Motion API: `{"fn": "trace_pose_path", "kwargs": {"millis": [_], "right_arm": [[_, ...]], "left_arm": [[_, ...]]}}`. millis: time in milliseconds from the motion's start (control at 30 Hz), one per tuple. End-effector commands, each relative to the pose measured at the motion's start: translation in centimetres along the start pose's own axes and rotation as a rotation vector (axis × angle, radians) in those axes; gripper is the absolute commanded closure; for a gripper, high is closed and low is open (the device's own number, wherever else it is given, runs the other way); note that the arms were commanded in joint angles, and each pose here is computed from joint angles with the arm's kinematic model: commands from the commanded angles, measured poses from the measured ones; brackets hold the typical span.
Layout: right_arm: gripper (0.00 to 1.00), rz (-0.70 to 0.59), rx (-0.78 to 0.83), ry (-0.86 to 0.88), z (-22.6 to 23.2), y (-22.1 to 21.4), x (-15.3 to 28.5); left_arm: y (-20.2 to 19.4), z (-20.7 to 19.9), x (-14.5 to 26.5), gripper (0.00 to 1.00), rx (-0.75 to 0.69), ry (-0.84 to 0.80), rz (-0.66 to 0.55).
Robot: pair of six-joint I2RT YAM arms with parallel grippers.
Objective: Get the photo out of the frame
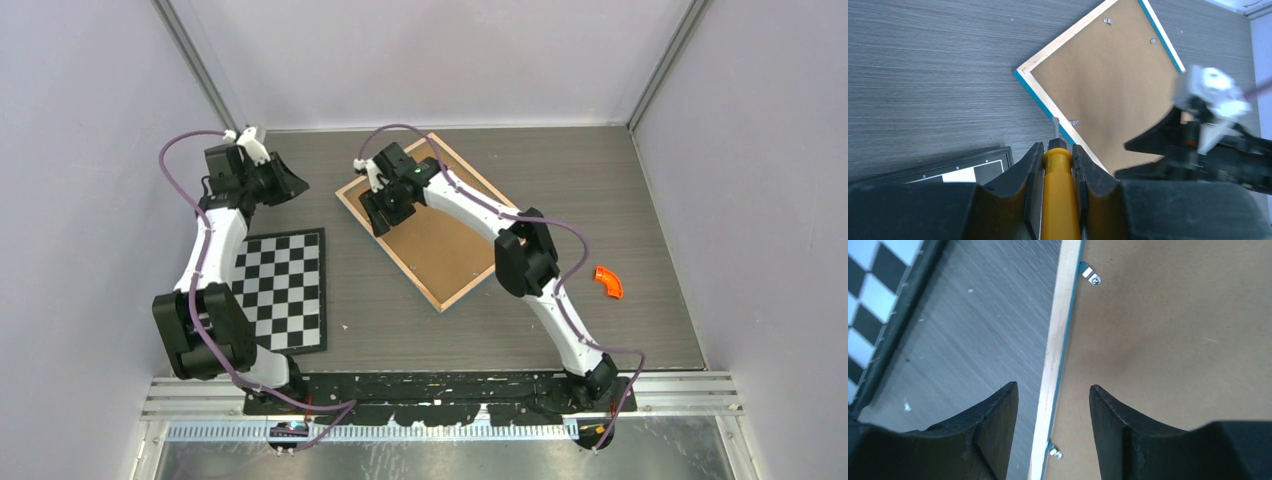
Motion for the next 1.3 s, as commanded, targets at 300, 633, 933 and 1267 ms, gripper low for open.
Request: {"fn": "trace_pose_path", "kwargs": {"millis": [300,633,933,1267], "right_arm": [[0.46,0.068,0.1,-0.075,0.8,-1.5,-5.7],[0.55,0.178,0.231,-0.026,3.4,-4.8,-6.8],[0.99,0.31,0.566,0.186,4.7,-10.8,-3.9],[0.99,0.258,0.911,0.449,6.7,-14.7,1.9]], "left_arm": [[-0.1,-0.9,3.2,1.0,-0.016,-0.038,-0.08],[-0.1,-1.0,2.9,1.0,-0.002,-0.054,-0.075],[-0.1,-1.4,2.7,1.0,-0.027,-0.102,-0.047],[-0.9,-1.5,2.0,1.0,-0.054,-0.129,0.006]]}}
Point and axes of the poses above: each gripper's point midway between its finger pads, its own x axis back along the fingers, its own z axis along the line the jaws close on, y = z × x, the point moved 6 cm from there along x, back along the fingers, and after that the axes turned 13 degrees about x, right-handed, at the moved point
